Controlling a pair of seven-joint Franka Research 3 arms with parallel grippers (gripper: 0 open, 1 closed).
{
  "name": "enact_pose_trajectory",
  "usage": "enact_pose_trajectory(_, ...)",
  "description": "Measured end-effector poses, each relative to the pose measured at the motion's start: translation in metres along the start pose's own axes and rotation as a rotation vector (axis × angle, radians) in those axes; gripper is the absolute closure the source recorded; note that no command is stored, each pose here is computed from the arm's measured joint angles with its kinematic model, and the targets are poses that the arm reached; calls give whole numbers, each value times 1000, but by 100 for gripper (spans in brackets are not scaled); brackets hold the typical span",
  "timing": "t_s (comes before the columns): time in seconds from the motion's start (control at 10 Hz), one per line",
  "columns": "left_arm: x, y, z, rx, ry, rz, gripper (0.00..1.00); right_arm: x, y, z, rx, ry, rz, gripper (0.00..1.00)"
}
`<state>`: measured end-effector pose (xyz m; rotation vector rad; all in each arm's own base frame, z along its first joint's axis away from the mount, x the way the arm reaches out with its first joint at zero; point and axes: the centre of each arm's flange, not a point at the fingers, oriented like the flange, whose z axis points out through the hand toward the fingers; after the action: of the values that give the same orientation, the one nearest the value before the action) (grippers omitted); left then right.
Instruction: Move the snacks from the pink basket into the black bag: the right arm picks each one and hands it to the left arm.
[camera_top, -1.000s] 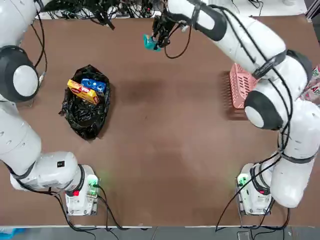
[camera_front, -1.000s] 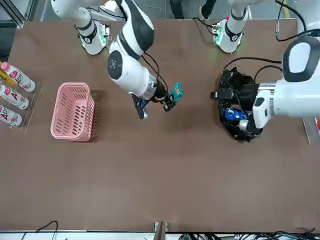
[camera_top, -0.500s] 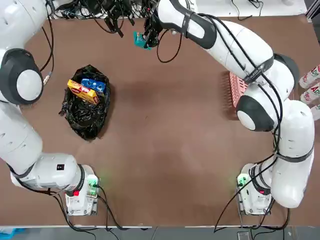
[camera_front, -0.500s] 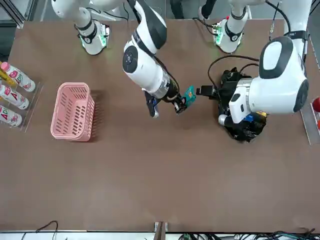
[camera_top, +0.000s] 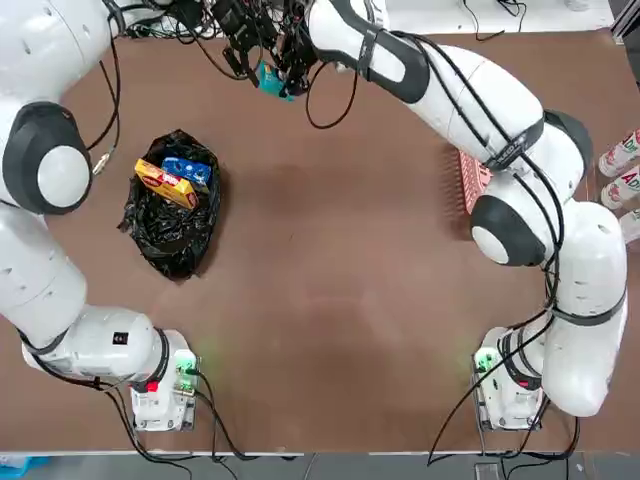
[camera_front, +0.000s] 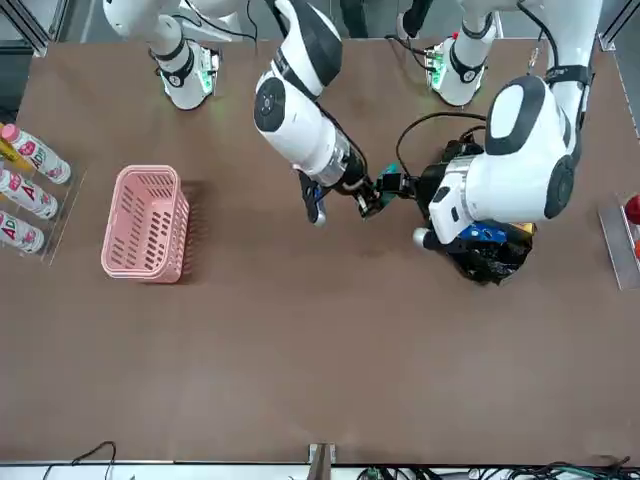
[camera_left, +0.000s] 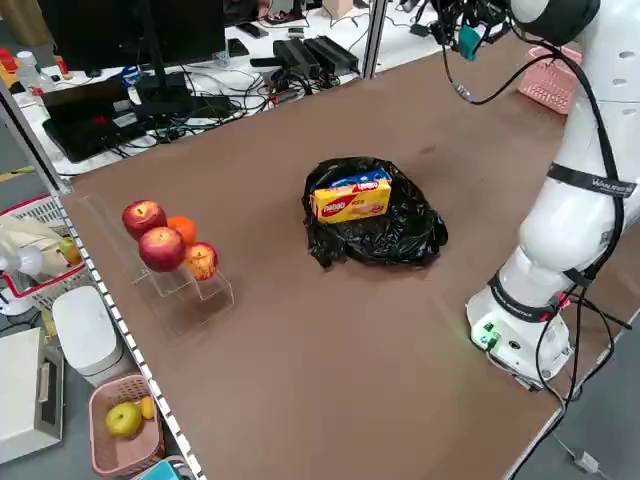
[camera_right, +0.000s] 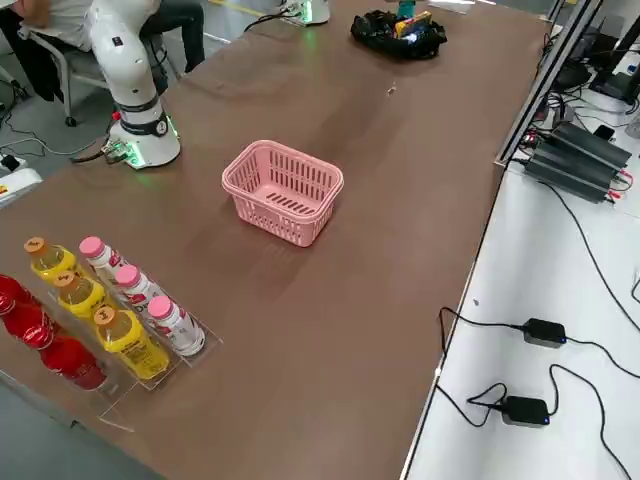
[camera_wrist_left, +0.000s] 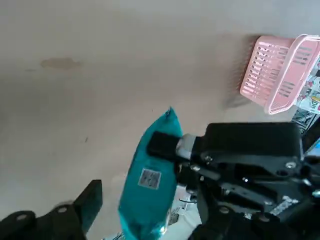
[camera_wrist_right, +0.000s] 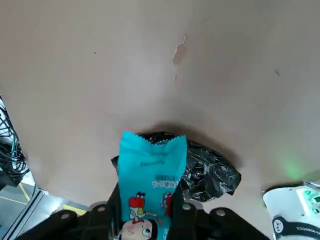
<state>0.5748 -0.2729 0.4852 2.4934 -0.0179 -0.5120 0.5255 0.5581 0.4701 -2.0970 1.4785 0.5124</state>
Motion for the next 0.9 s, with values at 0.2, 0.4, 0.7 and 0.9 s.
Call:
enact_pose_trajectory(0.2,1,-3,-1,7,2,-5,19,0,0,0,0,0,0,59)
enact_pose_trajectory(0.4,1,-6,4,14,-8,-9,21,0,0,0,0,0,1,59)
enact_pose_trajectory(0.7,-5,-5,7,24,-36,-6,28,0,0,0,1,0,0,59)
enact_pose_trajectory(0.9,-9,-3,5,27,-36,-2,51,0,0,0,1,-1,0,59)
